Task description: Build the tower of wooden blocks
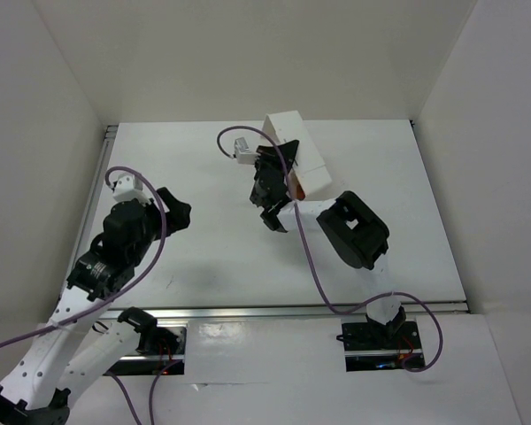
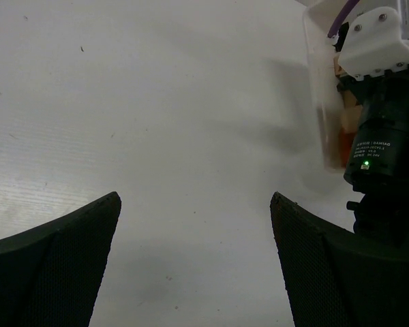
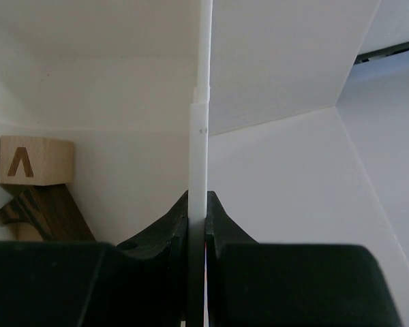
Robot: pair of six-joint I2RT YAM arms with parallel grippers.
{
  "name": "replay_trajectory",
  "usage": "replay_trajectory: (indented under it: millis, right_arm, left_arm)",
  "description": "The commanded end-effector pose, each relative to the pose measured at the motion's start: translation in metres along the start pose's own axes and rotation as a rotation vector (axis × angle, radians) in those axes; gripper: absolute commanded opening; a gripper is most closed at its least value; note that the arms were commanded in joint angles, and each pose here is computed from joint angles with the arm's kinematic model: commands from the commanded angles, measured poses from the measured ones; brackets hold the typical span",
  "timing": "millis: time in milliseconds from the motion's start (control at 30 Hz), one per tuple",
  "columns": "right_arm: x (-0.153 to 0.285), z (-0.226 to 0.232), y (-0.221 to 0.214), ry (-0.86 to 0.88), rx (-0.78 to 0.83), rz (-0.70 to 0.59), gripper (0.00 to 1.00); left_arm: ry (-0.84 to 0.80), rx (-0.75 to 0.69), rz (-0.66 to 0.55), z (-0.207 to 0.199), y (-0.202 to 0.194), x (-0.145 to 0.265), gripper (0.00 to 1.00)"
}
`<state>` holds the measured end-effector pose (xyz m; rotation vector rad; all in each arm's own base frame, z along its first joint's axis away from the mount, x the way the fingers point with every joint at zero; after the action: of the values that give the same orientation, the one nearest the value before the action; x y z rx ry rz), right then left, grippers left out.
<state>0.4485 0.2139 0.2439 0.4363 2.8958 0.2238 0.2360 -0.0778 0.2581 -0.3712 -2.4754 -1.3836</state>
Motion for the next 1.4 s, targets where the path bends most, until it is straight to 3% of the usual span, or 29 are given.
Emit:
replay_trajectory:
  millis: [0, 467, 567, 800, 967, 1200, 1367]
  right_arm:
    - [-0.004, -0.03, -0.009, -0.1, -0.106, 0.019, 0.0]
    - [0.0, 0.017, -0.008, 0.062, 0.099, 0.083, 0.0]
    - [0.012, 0.03, 0.002, 0.1, 0.153, 0.048, 0.0]
    - [0.028, 0.038, 0.018, 0.137, 0.175, 0.008, 0.0]
    - [-0.005, 0.057, -0.018, 0.159, 0.207, 0.126, 0.0]
    - [0.035, 0.016, 0.037, 0.118, 0.085, 0.009, 0.0]
    - [0.024, 0.032, 0.018, 0.136, 0.124, 0.046, 0.0]
  left_arm:
    - [-0.022, 0.04, -0.055, -0.007, 0.015, 0.008, 0.95]
    - [-0.027, 0.059, -0.089, -0.004, 0.02, 0.018, 0.95]
    - [-0.027, 0.059, -0.089, -0.003, 0.018, 0.016, 0.95]
    - [-0.033, 0.062, -0.096, -0.003, 0.02, 0.018, 0.95]
    - [-0.027, 0.059, -0.089, -0.001, 0.017, 0.016, 0.95]
    - [-0.04, 0.065, -0.105, -0.003, 0.02, 0.019, 0.95]
    - [-0.039, 0.065, -0.104, -0.002, 0.018, 0.017, 0.95]
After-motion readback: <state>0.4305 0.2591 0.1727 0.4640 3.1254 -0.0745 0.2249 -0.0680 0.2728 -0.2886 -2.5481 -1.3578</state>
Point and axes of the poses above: each gripper's point midway between its finger pads, its own x axis back along the fingers, its own z axis along the line the jaws close on, y = z × x, the point moved 2 cm from there along x, back along the fingers, and after that the axes turned 4 degrees about x, right-handed, at the moved point
